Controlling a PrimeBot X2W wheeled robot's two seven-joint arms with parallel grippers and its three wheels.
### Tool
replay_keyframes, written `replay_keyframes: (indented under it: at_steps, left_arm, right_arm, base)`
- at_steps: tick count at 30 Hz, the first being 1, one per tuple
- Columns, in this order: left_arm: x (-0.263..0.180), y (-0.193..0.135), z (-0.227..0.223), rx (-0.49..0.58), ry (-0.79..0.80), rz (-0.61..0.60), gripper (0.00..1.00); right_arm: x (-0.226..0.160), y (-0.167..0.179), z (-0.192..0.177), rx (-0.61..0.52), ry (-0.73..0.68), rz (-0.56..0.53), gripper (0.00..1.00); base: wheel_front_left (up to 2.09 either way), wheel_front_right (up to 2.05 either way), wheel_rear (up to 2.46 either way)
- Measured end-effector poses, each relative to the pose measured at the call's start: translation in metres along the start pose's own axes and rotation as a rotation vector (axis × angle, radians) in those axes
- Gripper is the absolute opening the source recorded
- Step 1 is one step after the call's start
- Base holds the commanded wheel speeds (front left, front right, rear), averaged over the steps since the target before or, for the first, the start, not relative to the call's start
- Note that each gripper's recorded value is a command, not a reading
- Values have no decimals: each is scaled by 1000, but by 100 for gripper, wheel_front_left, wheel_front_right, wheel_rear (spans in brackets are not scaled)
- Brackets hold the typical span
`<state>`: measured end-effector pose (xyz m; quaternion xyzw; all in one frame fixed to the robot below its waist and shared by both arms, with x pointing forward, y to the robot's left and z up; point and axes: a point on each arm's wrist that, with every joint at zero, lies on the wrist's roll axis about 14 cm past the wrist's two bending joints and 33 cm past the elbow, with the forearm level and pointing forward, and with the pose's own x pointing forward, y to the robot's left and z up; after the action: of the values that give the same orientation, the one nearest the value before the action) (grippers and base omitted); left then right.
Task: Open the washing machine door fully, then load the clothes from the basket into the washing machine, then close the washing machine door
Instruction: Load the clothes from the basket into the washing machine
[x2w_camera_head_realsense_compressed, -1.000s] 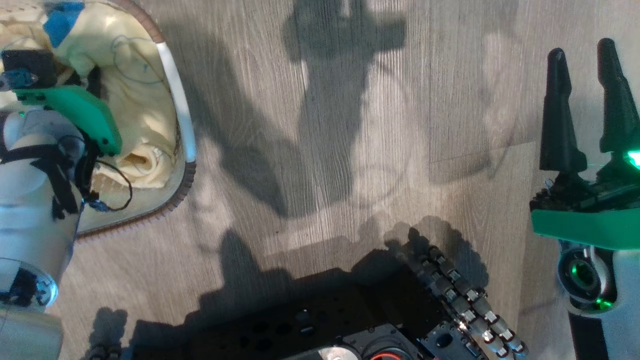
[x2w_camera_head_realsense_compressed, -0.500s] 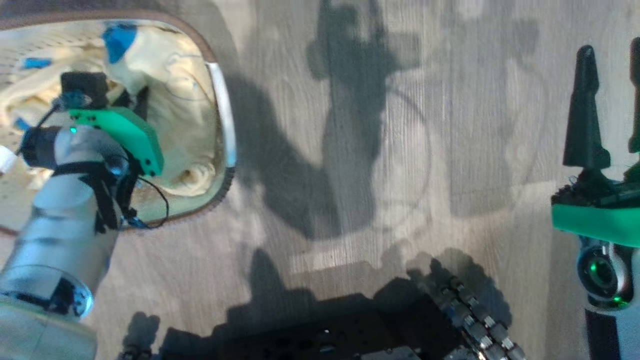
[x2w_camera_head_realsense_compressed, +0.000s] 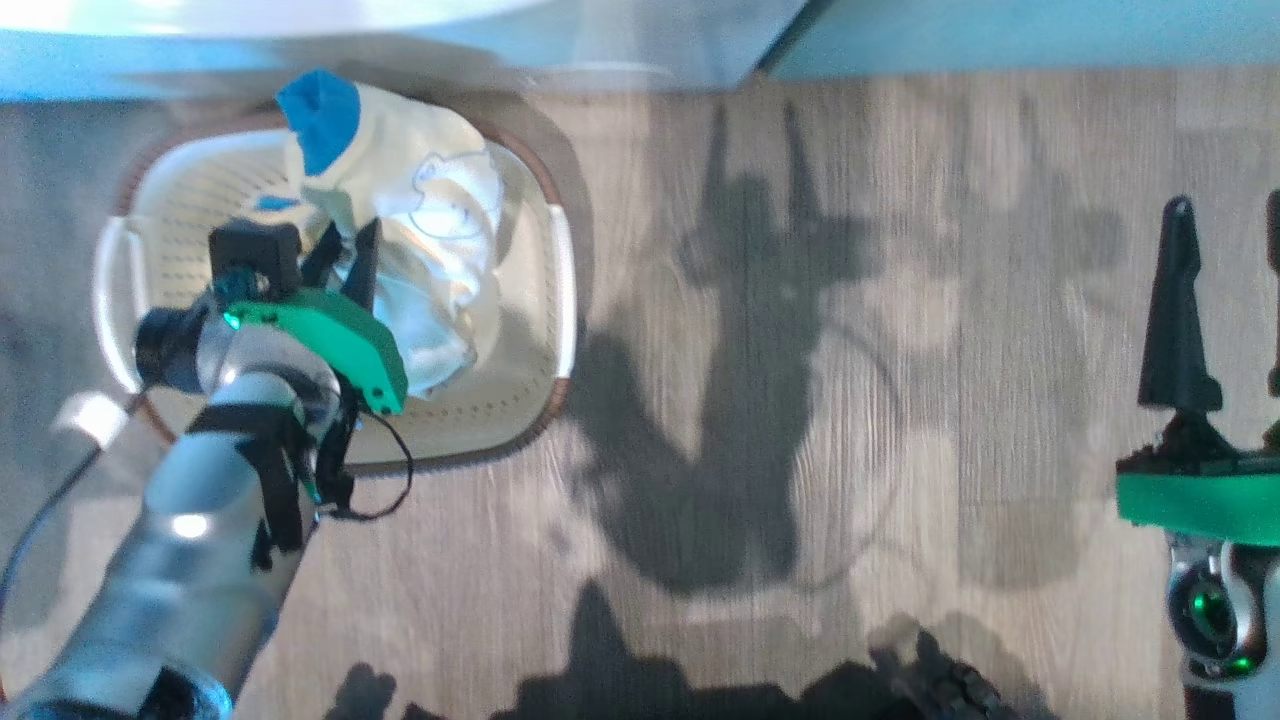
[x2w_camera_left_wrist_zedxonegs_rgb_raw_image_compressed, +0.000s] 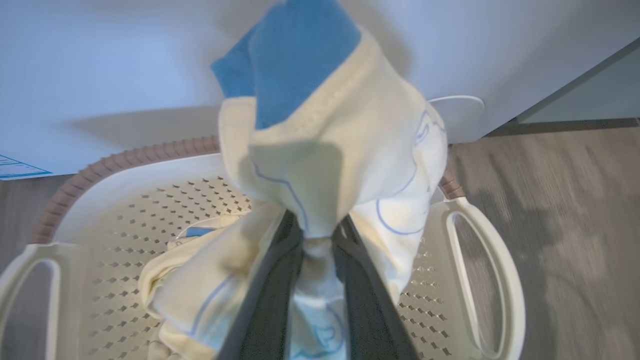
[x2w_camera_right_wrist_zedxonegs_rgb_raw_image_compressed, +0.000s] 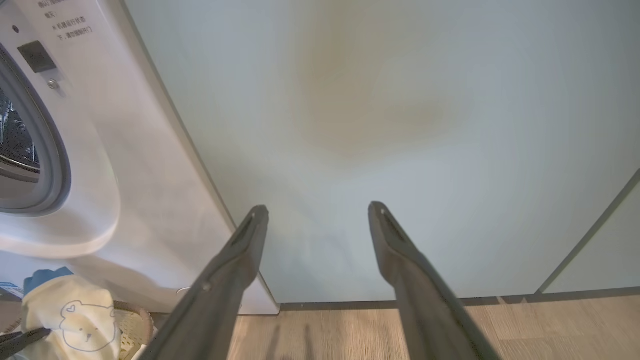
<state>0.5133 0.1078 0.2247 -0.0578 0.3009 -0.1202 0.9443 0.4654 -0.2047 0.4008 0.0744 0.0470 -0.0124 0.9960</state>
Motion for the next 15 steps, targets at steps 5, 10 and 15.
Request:
replay_keyframes:
  at_steps: [5,10,15]
  left_arm:
    - [-36,4,38,16,-116,37,0]
    - [-76,7,74,29,-230,68,0]
    - [-119,11,105,48,-340,104,0]
  right_arm:
    - [-12,7,16,0,-23,13,100]
    - [-30,14,30,-3,-40,28,100]
    - [-46,24,46,-7,-66,54,100]
  base:
    - [0,0,0]
    - [0,0,0]
    - [0,0,0]
